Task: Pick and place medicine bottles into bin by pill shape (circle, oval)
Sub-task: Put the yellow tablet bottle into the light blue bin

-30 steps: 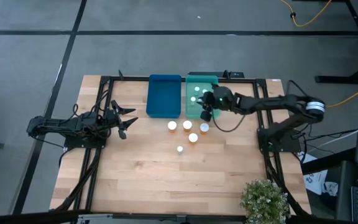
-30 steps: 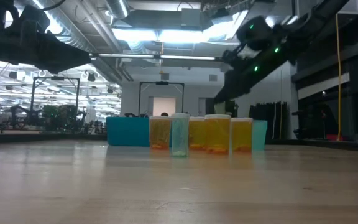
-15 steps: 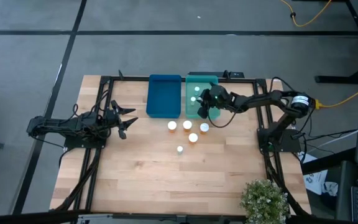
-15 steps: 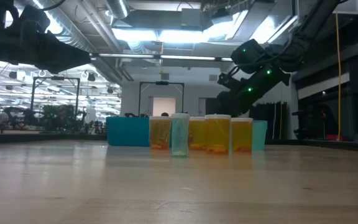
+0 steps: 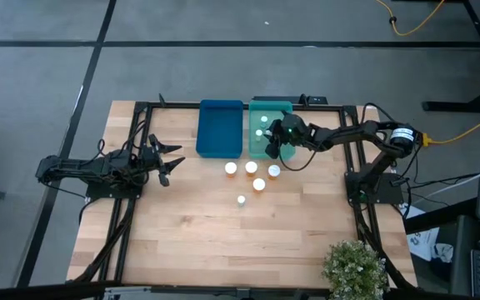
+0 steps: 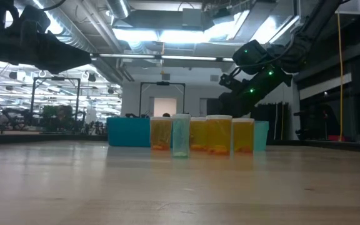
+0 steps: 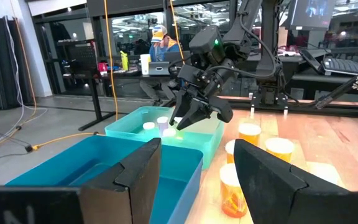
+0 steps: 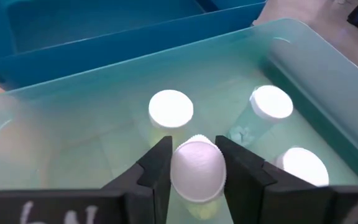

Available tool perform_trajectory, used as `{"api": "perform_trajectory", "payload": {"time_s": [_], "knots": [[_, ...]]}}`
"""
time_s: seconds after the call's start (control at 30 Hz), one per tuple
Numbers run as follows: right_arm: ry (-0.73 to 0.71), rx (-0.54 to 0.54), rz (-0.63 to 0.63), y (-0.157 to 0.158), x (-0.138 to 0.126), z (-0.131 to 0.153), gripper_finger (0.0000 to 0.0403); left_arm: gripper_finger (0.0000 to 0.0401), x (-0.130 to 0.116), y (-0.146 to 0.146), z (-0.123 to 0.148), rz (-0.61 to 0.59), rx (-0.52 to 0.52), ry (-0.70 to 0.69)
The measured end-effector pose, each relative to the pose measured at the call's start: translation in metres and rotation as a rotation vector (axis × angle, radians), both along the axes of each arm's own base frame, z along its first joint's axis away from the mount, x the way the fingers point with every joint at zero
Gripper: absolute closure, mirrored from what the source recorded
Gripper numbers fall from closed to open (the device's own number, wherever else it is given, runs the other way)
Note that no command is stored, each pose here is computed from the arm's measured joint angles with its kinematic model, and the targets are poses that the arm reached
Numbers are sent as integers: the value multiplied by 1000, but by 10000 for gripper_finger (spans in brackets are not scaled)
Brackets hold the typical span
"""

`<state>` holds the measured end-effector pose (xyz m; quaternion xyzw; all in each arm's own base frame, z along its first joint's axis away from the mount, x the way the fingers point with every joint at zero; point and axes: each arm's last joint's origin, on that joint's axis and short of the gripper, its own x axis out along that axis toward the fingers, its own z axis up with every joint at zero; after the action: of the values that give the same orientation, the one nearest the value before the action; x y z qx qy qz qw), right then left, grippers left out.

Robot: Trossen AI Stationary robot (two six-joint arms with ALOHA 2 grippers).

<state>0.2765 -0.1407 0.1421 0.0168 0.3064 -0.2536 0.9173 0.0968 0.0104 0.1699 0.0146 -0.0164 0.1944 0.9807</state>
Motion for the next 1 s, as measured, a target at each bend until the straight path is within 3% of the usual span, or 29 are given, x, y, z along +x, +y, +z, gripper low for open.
{"api": "perform_trajectory", "payload": {"time_s": [1.0], "knots": [[31, 18, 0, 1, -2, -3, 278, 206, 0, 0, 0, 0, 0, 0]]}}
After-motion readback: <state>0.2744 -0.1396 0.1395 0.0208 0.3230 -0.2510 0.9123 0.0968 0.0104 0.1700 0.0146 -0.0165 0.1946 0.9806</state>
